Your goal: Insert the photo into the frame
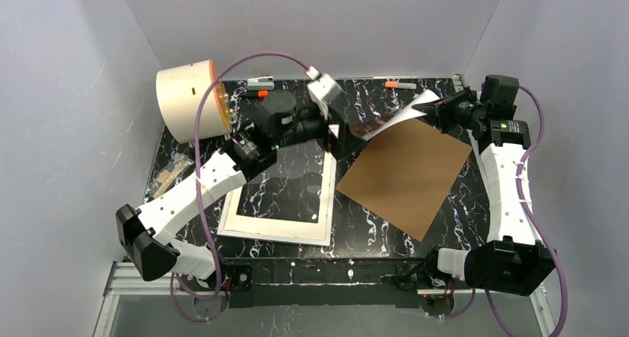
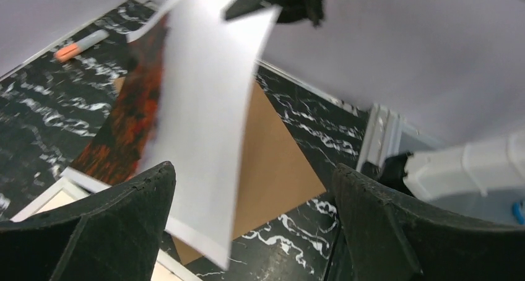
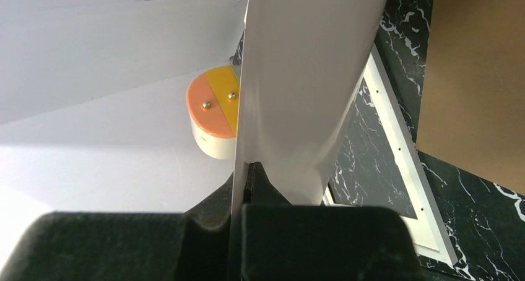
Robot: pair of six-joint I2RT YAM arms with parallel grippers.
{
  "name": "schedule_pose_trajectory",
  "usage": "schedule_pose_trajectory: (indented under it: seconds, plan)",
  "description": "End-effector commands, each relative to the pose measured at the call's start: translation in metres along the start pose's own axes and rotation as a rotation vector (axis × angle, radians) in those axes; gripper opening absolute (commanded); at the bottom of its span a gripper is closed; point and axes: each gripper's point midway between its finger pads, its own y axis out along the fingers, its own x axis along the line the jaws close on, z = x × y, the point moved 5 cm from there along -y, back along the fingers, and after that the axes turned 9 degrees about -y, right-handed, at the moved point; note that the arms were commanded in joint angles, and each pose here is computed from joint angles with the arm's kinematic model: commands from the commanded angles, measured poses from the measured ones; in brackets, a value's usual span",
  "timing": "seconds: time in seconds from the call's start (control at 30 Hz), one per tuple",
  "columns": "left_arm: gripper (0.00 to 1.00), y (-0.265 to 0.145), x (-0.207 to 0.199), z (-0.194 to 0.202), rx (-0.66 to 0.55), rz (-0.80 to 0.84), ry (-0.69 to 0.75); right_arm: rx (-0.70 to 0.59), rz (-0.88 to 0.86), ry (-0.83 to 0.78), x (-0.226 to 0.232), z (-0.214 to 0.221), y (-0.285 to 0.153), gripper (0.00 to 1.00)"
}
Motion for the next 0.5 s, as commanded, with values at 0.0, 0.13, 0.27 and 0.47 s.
schedule_pose_trajectory:
  seconds: [0.0,0.13,0.27,0.47]
  plan:
    - [0.95,0.003,-0.026,0.027,0.044,0.127,0.232,0.022,-0.081,-0.049,0.026,0.004,-0.014,0.01]
    - [0.92,0.002,-0.027,0.046,0.029,0.080,0.337,0.030,-0.113,-0.016,0.036,0.005,-0.019,0.01]
    - [0.93,-0.004,-0.008,0.047,-0.052,-0.041,0.410,0.064,-0.137,0.006,0.046,0.008,-0.024,0.01]
    - [0.87,-0.010,-0.003,0.041,-0.124,-0.085,0.453,0.105,-0.147,0.037,0.049,0.015,-0.030,0.01]
